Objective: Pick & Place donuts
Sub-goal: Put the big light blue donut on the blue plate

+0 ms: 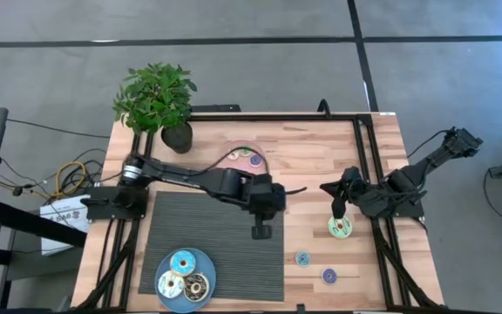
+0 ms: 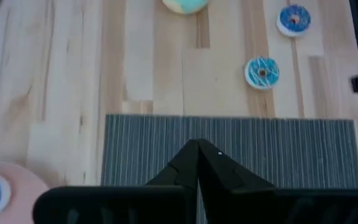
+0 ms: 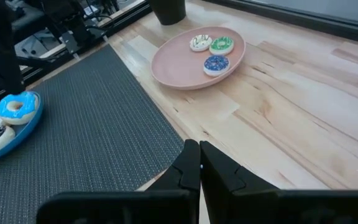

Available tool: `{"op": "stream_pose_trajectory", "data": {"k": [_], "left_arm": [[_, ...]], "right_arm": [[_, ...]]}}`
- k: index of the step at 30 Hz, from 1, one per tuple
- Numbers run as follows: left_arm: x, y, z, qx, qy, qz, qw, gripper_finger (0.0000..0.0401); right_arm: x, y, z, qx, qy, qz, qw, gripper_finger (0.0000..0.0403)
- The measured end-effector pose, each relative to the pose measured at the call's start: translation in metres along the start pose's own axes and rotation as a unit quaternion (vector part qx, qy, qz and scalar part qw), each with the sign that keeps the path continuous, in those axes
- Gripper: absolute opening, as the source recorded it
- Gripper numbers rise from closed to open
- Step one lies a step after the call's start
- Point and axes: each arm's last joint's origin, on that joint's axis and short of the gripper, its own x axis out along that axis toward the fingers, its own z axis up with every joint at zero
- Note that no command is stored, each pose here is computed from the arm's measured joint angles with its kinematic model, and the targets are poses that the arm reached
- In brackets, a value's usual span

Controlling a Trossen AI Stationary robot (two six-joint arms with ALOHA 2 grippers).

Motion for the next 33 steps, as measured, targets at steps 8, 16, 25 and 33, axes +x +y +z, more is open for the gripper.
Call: {"op": "stream_pose_trajectory", "data": {"k": [8, 16, 25, 33], "left_arm": [[-0.034, 0.003, -0.057, -0.041, -0.092, -0.012, 0.995, 0.0], [-0.072, 0.015, -0.118, -0.067, -0.211, -0.042, 0.974, 0.0], [-0.074, 0.018, -0.143, 0.02, -0.2, -0.027, 0.979, 0.0], [-0.076, 0.016, -0.136, 0.109, -0.245, -0.037, 0.963, 0.0]], "right_arm": [[0.0, 0.0, 0.0, 0.0, -0.001, 0.0, 1.0, 0.0], [0.0, 0.0, 0.0, 0.0, -0.001, 0.0, 1.0, 0.0], [0.0, 0.0, 0.0, 0.002, -0.002, 0.0, 1.0, 0.0], [0.0, 0.0, 0.0, -0.015, -0.002, 0.0, 1.0, 0.0]]}}
